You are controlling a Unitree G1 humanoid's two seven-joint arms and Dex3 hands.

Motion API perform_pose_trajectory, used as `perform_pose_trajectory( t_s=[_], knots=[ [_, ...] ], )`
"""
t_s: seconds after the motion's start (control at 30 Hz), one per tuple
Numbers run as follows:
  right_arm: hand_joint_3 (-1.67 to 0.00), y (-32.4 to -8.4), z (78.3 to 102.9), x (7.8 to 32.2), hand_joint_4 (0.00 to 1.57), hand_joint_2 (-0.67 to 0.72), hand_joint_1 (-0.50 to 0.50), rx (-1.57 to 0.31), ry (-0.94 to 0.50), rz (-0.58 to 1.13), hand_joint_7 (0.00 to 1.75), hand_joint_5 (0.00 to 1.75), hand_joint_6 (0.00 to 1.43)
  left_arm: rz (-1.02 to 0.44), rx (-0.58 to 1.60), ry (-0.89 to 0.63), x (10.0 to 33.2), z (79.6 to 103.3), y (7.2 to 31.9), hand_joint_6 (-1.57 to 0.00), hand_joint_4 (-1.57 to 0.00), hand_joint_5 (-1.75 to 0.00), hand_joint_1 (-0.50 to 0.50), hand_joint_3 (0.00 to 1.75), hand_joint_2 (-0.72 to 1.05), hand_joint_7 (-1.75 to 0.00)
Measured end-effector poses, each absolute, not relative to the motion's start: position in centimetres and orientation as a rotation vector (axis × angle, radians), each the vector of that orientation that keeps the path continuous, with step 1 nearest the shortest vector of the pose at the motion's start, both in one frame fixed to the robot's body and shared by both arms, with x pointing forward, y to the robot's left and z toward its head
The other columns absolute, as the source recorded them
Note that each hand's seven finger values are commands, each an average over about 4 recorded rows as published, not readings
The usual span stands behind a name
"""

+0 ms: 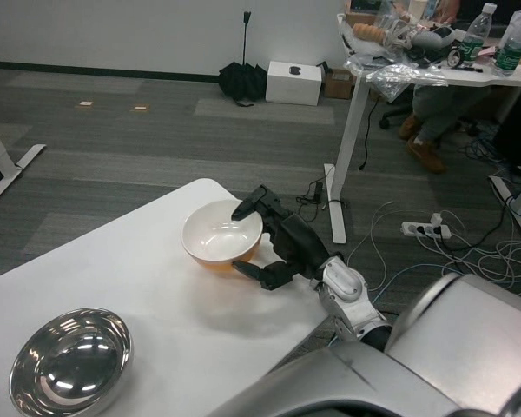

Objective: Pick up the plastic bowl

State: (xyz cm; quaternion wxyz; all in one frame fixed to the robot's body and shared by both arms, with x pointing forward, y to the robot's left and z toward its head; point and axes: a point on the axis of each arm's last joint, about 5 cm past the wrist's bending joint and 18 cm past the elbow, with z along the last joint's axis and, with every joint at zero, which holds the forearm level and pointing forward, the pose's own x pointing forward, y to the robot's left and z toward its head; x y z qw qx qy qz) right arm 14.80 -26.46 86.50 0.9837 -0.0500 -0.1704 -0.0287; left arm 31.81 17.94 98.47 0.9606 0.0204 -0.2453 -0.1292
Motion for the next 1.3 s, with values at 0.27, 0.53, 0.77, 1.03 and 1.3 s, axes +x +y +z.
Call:
perform_pose_trajectory(
  t_s=[0.27, 0.53, 0.77, 1.03, 1.3],
  knots=[
    [-1.51, -26.1, 87.1, 15.8, 1.31, -0.6, -0.42, -0.089, -0.384, -0.041, 1.61, 1.45, 0.86, -0.258, 0.038, -0.489, 31.7, 98.2, 18.0, 0.0, 0.0, 0.0, -0.5, 0.09, 1.05, 0.0],
    [-1.51, -25.5, 88.5, 17.9, 1.31, -0.6, -0.44, -0.079, -0.443, 0.008, 1.61, 1.43, 0.86, -0.286, 0.03, -0.48, 31.7, 97.9, 17.2, 0.0, 0.0, 0.0, -0.5, 0.09, 1.05, 0.0],
    [-1.51, -25.0, 90.1, 19.9, 1.34, -0.6, -0.42, -0.077, -0.467, 0.063, 1.61, 1.45, 0.86, -0.318, 0.003, -0.469, 31.6, 97.4, 15.9, 0.0, 0.0, 0.0, -0.5, 0.09, 1.05, 0.0],
    [-1.51, -23.9, 91.8, 22.2, 1.37, -0.6, -0.44, -0.063, -0.534, 0.1, 1.61, 1.45, 0.88, -0.327, -0.009, -0.434, 31.6, 96.7, 15.3, 0.0, 0.0, 0.0, -0.5, 0.09, 1.05, 0.0],
    [-1.51, -23.1, 91.9, 23.0, 1.37, -0.6, -0.42, -0.055, -0.526, 0.138, 1.61, 1.36, 0.91, -0.335, -0.02, -0.403, 31.5, 96.0, 14.9, 0.0, 0.0, 0.0, -0.5, 0.09, 1.05, 0.0]
  ],
)
